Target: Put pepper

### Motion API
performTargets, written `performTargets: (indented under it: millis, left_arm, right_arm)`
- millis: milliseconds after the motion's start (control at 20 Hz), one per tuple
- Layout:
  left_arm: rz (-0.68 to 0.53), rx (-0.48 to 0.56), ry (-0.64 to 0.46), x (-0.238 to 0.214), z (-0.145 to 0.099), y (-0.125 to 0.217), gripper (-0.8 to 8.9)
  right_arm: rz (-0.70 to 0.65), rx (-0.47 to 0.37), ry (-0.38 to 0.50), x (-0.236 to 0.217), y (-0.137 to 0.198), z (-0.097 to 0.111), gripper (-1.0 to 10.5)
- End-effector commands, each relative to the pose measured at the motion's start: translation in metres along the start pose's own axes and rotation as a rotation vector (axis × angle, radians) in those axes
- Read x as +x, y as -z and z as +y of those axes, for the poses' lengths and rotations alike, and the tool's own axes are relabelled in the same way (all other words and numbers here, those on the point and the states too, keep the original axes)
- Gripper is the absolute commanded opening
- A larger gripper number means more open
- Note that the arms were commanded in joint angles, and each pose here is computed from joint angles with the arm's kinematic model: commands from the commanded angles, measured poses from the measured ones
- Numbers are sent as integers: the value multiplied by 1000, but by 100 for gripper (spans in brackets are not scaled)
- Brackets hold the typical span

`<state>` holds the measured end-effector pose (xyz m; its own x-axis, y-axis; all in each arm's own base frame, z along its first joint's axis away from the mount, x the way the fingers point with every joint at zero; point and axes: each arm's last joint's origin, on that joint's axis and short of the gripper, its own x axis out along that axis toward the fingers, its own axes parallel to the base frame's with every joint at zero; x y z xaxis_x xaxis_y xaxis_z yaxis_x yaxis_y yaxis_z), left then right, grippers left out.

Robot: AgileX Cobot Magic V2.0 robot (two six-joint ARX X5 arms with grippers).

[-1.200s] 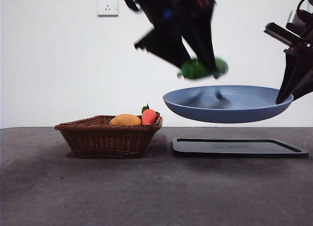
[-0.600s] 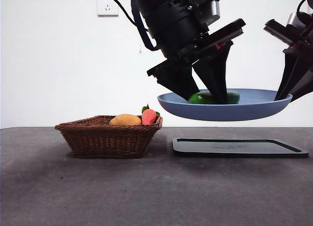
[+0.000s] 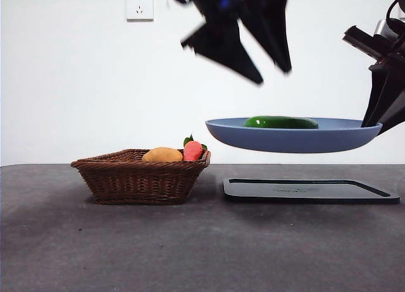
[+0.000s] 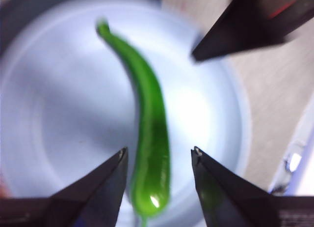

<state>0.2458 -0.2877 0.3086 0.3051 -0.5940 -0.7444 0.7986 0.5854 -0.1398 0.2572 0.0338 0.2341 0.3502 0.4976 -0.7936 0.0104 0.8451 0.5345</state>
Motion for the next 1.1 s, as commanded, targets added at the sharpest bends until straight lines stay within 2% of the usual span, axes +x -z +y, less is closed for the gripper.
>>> performTargets:
  millis: [50, 300, 650, 850, 1100]
  left_arm:
    - [-60, 23, 6, -24, -8, -7, 232]
    - [-236, 50, 7, -110, -21, -6, 232]
    - [-419, 63, -53, -213, -35, 25, 232]
    - [-461, 61, -65, -244, -38, 42, 232]
    - [-442, 52, -60, -253, -40, 52, 232]
  right_arm:
    - [-27, 17, 4, 0, -6, 0, 3]
    - [-67, 88, 25, 6, -22, -17, 3]
    - [-100, 124, 40, 30, -74, -38, 3]
    - [-99, 125, 42, 53, -104, -47, 3]
    - [-98, 130, 45, 73, -122, -57, 3]
